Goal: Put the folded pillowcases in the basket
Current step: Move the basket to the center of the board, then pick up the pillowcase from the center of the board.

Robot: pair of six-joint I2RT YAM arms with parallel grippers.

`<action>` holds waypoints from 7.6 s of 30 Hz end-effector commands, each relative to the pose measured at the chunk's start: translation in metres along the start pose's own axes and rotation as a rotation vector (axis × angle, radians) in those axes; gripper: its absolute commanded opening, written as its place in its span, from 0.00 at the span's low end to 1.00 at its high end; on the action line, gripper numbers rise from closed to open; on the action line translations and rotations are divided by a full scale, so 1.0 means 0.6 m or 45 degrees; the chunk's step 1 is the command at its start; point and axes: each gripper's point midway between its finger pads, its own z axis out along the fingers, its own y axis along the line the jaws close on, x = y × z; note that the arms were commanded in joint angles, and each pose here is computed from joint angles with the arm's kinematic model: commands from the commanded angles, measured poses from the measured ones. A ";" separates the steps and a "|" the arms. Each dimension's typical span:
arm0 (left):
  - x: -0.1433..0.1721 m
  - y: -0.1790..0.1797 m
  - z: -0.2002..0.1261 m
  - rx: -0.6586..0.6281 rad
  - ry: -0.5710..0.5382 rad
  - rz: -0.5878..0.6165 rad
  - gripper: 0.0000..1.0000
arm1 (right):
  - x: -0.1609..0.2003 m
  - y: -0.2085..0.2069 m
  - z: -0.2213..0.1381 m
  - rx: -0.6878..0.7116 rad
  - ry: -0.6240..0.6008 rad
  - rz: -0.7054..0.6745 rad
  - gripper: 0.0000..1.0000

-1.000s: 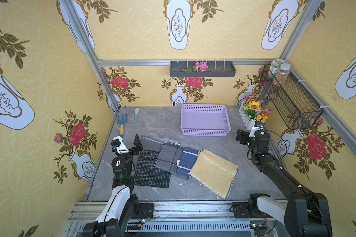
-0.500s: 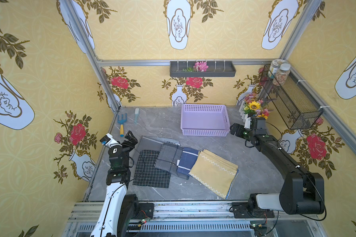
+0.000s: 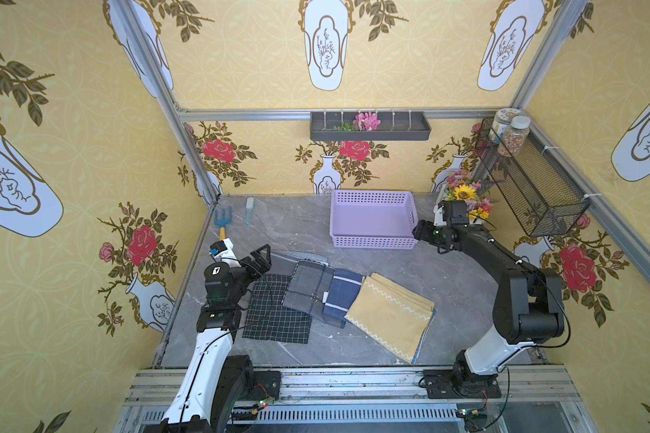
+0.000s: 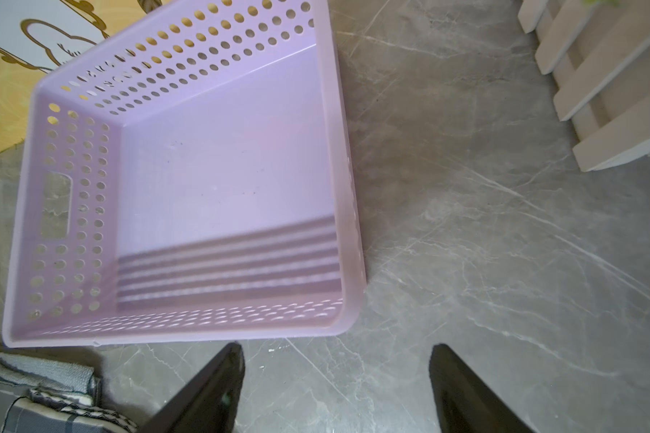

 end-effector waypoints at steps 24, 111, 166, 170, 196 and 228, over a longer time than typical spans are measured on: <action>0.116 -0.095 0.014 0.229 0.274 0.017 1.00 | -0.005 -0.011 0.088 0.185 0.171 -0.079 0.22; 0.563 -0.216 0.099 0.123 1.349 0.445 0.61 | 0.120 -0.011 -0.216 0.066 -0.203 -0.018 0.97; 0.474 -0.172 0.054 -0.105 1.149 0.317 0.00 | 0.383 0.036 -0.121 0.025 0.515 0.196 0.97; 0.476 -0.167 0.055 -0.113 1.153 0.317 0.00 | 0.397 0.034 -0.112 0.021 0.542 0.209 0.94; 0.478 -0.168 0.057 -0.109 1.158 0.315 0.00 | 0.450 0.035 -0.087 -0.006 0.651 0.234 0.64; 0.475 -0.169 0.056 -0.108 1.149 0.306 0.00 | 0.450 0.020 -0.089 0.034 0.608 0.221 0.06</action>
